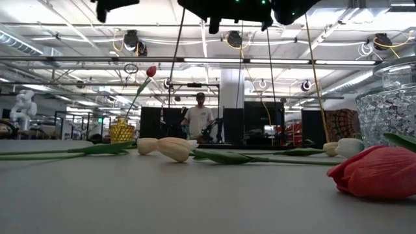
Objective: Sort flowers into vase by color
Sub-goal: Put the top red tulip into the yellow vase
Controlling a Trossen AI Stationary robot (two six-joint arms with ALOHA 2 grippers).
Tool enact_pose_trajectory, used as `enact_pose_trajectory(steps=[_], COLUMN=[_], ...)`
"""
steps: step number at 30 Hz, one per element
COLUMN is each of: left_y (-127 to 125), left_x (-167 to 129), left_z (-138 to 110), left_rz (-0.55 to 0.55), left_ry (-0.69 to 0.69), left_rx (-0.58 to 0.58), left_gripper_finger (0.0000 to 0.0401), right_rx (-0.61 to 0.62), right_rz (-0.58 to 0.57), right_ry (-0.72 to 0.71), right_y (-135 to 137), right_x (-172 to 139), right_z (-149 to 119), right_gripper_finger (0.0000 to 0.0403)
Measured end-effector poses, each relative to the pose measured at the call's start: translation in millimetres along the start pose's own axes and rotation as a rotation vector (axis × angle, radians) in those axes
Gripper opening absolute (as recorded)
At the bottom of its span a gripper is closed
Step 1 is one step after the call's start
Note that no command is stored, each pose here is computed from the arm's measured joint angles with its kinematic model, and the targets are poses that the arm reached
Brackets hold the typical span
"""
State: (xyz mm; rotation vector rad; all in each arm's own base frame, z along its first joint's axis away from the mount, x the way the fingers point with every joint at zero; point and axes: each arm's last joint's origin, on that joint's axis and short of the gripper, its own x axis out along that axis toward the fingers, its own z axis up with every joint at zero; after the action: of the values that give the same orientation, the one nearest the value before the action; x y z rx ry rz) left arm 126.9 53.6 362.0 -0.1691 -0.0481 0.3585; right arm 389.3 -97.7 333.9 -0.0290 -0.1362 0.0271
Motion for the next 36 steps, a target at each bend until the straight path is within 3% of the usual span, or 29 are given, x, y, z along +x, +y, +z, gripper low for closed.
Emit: enact_pose_trajectory(steps=[9, 15, 36], left_y=[0.0, -0.8, -15.6], left_x=[45.1, 68.4, 92.6], left_z=[-10.6, -13.1, -20.9], left_rz=[-0.134, -0.220, -0.306], left_ry=[0.036, -0.013, -0.078], left_rx=[0.069, 0.085, 0.148], left_gripper_finger=[0.0103, 0.0103, 0.0102], right_rx=[0.011, 0.025, 0.034], right_rz=[0.040, 0.039, 0.040], right_ry=[0.027, 0.065, 0.094], right_y=[-4.3, -4.2, -3.7], right_x=[-1.1, -1.1, -1.2], right_z=[-3.9, -7.9, -10.8], right_gripper_finger=[0.0000, 0.0000, 0.0000])
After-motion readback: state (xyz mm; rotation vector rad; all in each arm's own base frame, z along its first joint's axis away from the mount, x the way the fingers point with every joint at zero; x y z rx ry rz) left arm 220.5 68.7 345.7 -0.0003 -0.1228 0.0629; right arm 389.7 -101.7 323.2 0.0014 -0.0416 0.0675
